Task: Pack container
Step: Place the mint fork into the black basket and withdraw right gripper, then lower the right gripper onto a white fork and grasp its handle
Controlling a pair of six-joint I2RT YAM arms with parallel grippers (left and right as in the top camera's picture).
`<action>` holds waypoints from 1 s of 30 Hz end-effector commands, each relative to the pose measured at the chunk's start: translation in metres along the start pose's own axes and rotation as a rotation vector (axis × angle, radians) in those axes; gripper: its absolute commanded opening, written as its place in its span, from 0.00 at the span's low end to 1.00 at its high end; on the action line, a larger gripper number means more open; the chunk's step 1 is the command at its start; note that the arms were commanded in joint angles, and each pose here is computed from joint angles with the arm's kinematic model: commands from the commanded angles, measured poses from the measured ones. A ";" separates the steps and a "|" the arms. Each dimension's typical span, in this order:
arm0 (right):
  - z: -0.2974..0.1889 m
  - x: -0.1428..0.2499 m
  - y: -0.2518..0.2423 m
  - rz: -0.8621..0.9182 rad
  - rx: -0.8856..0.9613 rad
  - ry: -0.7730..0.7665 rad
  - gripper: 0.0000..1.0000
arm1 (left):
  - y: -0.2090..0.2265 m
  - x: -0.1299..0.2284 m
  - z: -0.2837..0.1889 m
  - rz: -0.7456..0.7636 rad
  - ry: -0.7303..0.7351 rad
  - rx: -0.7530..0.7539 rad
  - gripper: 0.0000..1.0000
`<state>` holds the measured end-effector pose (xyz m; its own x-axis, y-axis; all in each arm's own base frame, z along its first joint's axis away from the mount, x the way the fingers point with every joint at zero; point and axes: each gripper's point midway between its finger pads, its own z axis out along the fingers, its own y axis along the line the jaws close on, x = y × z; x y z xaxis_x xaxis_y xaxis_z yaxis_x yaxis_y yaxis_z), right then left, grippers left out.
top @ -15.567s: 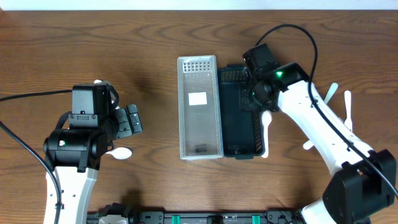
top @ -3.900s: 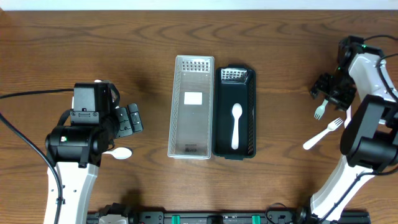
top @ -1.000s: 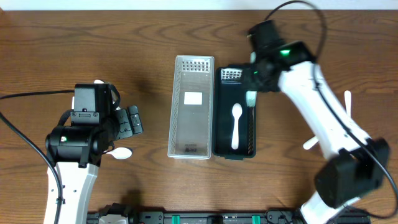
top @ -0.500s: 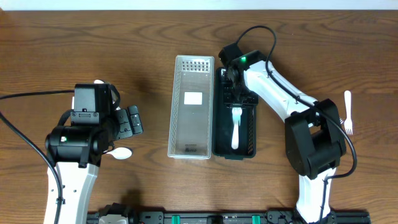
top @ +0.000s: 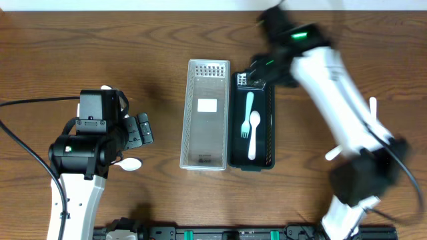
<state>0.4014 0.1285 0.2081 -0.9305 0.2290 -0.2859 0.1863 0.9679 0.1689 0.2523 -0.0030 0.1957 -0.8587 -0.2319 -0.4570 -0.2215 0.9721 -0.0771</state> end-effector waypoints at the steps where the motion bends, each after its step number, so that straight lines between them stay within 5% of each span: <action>1: -0.060 -0.027 -0.067 0.208 0.027 -0.135 0.81 | 0.002 -0.005 -0.003 -0.013 -0.014 -0.008 0.98; 4: -0.090 -0.029 -0.137 0.379 0.087 -0.179 0.96 | 0.002 -0.005 -0.004 -0.013 -0.014 -0.008 0.98; 13: -0.082 0.006 -0.280 0.729 0.237 -0.114 0.98 | 0.002 -0.005 -0.003 -0.013 -0.015 -0.008 0.98; 30: 0.076 0.085 -0.304 0.728 0.216 0.055 0.92 | 0.002 -0.005 -0.003 -0.013 -0.014 -0.008 0.98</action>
<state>0.2948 -0.1422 0.0722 -0.5501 0.8232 -0.1404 0.8183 0.5649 0.1059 0.2524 -0.0029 0.1957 -0.8585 -0.2319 -0.4574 -0.2216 0.9721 -0.0769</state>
